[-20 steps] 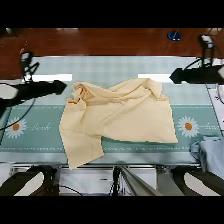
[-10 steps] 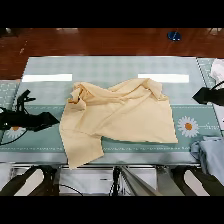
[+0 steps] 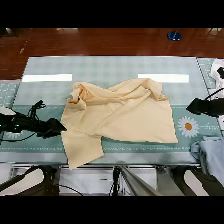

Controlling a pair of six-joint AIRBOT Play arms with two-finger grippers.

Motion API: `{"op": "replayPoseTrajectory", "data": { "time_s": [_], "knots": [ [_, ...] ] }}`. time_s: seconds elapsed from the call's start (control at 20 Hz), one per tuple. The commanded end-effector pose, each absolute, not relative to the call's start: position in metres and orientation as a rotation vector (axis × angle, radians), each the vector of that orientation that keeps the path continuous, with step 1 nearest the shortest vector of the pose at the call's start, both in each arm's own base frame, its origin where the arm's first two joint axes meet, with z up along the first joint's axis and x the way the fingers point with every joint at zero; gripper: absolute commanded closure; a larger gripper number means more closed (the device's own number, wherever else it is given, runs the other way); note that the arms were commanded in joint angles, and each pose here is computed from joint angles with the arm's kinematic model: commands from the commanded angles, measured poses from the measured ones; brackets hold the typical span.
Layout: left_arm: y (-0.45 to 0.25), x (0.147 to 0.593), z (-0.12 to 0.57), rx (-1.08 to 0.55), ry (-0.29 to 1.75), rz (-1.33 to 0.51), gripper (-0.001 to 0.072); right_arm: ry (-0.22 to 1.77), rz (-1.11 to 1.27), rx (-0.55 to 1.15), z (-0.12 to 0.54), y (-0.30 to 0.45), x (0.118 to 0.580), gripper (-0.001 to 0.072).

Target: Fold the shirts.

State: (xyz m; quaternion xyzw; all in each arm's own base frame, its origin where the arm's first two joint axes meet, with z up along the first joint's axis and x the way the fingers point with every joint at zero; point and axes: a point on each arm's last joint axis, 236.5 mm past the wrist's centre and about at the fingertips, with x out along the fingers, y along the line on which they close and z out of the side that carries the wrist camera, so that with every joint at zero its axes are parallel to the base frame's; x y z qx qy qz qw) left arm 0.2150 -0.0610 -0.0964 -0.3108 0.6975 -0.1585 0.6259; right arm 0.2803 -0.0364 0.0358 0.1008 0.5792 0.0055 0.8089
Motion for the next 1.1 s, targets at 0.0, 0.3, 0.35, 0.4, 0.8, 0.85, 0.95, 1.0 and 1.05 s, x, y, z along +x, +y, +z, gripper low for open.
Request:
{"op": "replayPoseTrajectory", "data": {
  "time_s": [0.0, 0.3, 0.35, 0.4, 0.8, 0.85, 0.95, 1.0, 1.05],
  "knots": [
    [-0.066, 0.228, -0.109, -0.684, 1.569, -0.353, 0.0277, 1.265, 0.021, 0.227, 0.033, -0.033, 0.274, 0.0118],
    [-0.084, 0.234, -0.133, -0.645, 1.604, -0.324, 0.0677, 1.301, 0.034, 0.253, 0.032, -0.027, 0.266, 0.0119],
    [-0.084, 0.233, -0.135, -0.647, 1.610, -0.324, 0.0682, 1.307, 0.038, 0.255, 0.032, -0.026, 0.265, 0.0119],
    [-0.084, 0.233, -0.133, -0.646, 1.607, -0.328, 0.0683, 1.310, 0.037, 0.255, 0.032, -0.026, 0.264, 0.0119],
    [-0.083, 0.230, -0.116, -0.617, 1.584, -0.411, 0.0684, 1.348, -0.035, 0.625, -0.027, -0.039, 0.226, 0.0115],
    [-0.082, 0.232, -0.115, -0.612, 1.576, -0.413, 0.0684, 1.368, 0.025, 0.696, -0.040, -0.021, 0.216, 0.0108],
    [-0.081, 0.237, -0.110, -0.601, 1.560, -0.421, 0.0684, 1.421, 0.099, 0.770, -0.058, 0.005, 0.195, 0.0105],
    [-0.081, 0.240, -0.108, -0.595, 1.552, -0.425, 0.0684, 1.448, 0.115, 0.779, -0.066, 0.012, 0.186, 0.0105],
    [-0.081, 0.242, -0.105, -0.584, 1.544, -0.438, 0.0683, 1.469, 0.120, 0.784, -0.071, 0.016, 0.179, 0.0105]
  ]
}}
